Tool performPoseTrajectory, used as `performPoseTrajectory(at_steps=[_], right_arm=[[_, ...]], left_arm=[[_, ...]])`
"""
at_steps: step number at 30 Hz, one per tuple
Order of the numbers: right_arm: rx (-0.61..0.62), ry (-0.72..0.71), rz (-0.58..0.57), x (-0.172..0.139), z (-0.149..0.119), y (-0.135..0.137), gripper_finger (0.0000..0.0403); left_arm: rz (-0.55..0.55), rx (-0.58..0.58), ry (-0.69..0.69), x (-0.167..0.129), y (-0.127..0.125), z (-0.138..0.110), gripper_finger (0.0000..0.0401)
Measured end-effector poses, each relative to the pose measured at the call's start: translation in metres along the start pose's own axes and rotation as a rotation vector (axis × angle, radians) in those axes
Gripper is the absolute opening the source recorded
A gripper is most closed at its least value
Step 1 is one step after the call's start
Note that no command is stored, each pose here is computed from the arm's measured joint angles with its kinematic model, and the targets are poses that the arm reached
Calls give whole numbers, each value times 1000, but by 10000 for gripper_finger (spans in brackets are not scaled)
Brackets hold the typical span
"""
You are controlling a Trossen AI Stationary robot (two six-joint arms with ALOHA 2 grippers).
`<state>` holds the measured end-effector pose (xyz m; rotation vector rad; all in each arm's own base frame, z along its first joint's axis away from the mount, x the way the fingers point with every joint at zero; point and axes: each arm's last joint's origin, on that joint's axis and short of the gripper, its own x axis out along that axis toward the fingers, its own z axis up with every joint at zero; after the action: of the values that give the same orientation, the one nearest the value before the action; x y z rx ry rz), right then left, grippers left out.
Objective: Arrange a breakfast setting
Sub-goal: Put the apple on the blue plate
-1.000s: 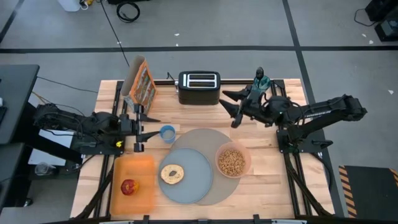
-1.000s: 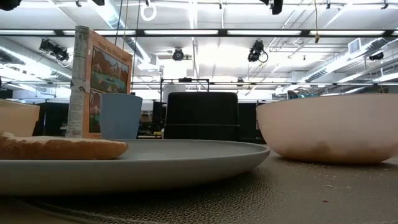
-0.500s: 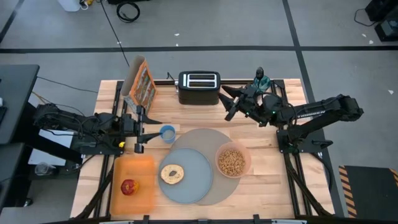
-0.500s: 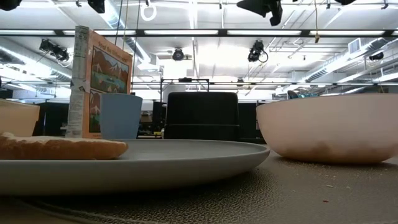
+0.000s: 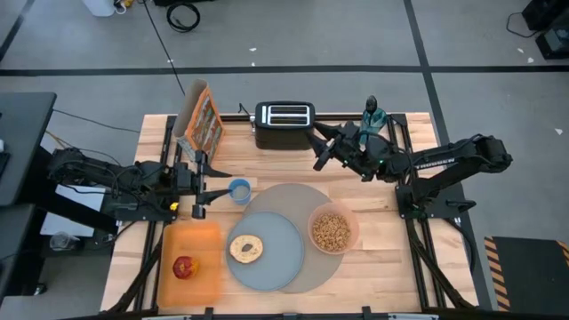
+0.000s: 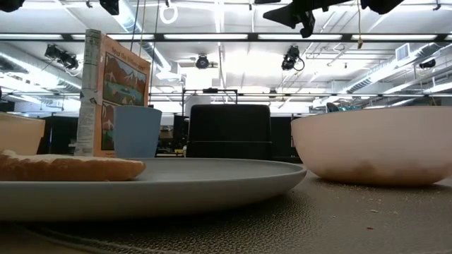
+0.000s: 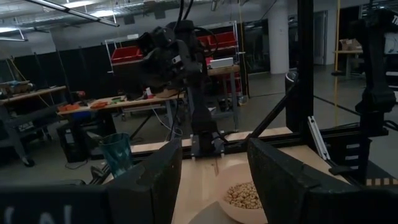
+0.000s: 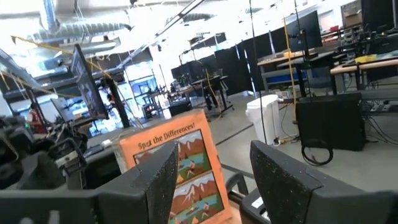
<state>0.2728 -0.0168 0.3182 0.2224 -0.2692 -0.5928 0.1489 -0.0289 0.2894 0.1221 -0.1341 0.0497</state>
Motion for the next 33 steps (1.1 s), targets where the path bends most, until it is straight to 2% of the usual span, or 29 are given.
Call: performPoseTrajectory(at_steps=[33], right_arm=[[15,-27,-23,1,2,-1,208]], left_arm=[[0,8,0,0,0,0,192]])
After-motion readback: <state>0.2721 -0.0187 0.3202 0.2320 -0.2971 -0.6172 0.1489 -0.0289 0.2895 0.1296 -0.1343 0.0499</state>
